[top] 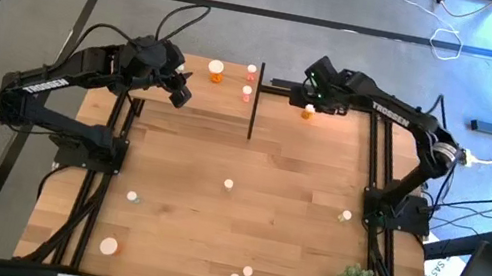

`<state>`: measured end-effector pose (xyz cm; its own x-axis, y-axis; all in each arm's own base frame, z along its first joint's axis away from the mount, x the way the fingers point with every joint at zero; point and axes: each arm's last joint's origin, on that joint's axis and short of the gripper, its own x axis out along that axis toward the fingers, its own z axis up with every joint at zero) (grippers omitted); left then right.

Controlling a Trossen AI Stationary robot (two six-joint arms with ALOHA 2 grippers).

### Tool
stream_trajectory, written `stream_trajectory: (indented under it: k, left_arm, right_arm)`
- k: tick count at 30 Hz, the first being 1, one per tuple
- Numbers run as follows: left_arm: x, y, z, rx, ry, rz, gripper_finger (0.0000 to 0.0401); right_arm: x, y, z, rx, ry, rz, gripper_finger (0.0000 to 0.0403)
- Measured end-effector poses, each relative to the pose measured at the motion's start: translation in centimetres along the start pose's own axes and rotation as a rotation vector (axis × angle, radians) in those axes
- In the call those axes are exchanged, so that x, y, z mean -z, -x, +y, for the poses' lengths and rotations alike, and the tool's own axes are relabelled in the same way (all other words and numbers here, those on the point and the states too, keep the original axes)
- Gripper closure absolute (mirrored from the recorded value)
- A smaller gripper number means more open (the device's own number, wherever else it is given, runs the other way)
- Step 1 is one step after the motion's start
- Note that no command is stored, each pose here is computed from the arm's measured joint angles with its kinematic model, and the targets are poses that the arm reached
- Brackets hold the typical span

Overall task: Pick and place medicine bottles onto shelf by color
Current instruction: Put the top big orange pill bottle on the shelf aligned with the orange pill bottle on the shelf

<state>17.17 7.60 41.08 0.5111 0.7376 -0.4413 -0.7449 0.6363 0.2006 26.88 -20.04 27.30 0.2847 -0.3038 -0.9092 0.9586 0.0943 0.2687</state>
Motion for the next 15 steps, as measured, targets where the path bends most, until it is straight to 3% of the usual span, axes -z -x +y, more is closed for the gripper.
stream_trajectory:
  k: [15]
  left_arm:
    - [0.0, 0.0, 0.0, 0.0, 0.0, 0.0, 0.0228]
  right_arm:
    - [-2.9, -5.4, -2.3, 0.11, 0.051, 0.049, 0.0119]
